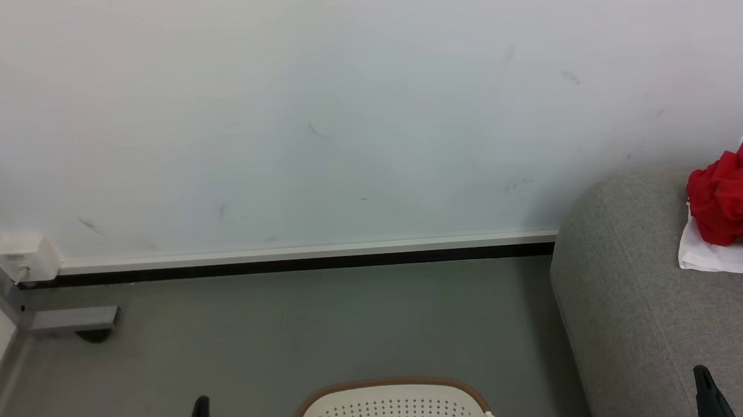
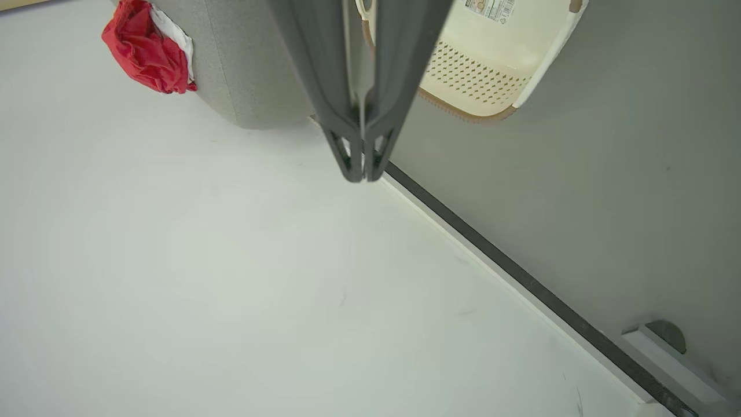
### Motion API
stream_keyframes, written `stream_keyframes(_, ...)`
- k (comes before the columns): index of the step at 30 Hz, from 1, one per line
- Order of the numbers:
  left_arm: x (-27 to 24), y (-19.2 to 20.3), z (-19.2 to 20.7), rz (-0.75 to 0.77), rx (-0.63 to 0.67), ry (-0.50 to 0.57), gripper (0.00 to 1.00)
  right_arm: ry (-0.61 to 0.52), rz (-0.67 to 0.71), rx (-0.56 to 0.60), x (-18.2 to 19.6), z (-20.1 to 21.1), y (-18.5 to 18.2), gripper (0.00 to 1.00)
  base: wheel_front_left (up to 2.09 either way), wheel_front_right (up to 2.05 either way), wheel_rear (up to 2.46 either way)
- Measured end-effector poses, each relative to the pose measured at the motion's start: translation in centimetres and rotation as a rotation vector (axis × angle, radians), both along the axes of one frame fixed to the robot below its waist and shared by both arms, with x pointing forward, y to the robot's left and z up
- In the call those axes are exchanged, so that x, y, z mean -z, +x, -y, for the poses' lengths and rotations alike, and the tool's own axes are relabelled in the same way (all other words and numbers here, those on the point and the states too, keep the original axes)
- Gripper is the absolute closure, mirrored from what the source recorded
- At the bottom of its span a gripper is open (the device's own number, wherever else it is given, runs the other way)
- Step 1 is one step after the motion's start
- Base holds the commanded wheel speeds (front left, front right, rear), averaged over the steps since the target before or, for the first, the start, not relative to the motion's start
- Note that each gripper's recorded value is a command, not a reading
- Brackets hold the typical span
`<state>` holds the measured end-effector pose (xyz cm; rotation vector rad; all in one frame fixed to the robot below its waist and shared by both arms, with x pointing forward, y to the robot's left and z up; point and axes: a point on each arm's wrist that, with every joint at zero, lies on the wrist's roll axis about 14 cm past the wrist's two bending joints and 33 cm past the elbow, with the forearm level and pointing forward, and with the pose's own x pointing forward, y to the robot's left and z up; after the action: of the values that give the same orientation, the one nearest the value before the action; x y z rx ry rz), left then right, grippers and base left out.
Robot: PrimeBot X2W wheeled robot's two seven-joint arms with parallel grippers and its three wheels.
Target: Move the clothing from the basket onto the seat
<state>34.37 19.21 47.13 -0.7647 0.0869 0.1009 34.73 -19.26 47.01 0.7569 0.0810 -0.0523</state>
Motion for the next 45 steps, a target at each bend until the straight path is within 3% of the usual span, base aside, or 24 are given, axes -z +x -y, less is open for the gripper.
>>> stream_keyframes(45,-1.8,2.6,-0.4,0.055,-0.009,-0.489,1.00,0.494,0.037,0.034,-1.9,0.5,2.4,1.00,0.00,0.00,0.00)
